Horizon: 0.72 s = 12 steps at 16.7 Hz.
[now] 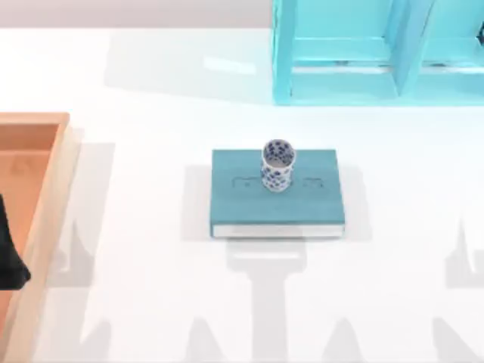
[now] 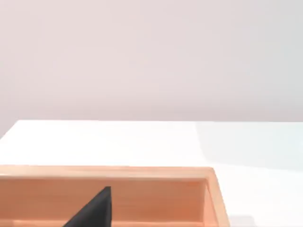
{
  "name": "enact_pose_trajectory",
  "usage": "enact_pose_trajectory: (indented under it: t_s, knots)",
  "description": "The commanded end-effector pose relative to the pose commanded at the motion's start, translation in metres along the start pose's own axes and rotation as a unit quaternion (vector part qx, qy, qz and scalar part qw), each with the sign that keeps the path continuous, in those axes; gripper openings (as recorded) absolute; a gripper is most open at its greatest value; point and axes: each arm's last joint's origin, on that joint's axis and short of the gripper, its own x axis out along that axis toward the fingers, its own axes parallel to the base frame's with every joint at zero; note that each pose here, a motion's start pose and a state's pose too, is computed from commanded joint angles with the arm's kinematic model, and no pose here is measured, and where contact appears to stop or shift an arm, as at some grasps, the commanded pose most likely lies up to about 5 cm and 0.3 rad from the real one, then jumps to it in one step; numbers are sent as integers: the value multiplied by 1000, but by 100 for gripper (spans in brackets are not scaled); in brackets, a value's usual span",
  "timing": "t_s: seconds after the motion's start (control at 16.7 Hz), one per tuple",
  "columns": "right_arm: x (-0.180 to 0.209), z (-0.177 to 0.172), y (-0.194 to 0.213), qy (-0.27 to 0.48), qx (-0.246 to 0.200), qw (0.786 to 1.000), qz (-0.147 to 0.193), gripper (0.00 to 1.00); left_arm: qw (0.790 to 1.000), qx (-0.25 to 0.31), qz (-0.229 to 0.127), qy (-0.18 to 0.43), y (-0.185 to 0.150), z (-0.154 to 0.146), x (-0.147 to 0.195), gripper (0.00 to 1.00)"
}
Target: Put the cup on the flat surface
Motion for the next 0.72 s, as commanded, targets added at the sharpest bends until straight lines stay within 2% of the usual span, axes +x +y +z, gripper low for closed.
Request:
enact_pose_trajectory:
  t_s: [0.36, 0.54, 0.72]
  knots:
    - [1, 15, 3, 31, 12, 999, 15, 100, 1000, 0, 0, 0, 0, 0, 0, 100]
    - [7, 40, 10, 90, 30, 995, 35, 100, 1000, 0, 0, 0, 0, 0, 0, 100]
    - [22, 71, 20, 178, 48, 981, 54, 100, 1000, 0, 0, 0, 0, 0, 0, 100]
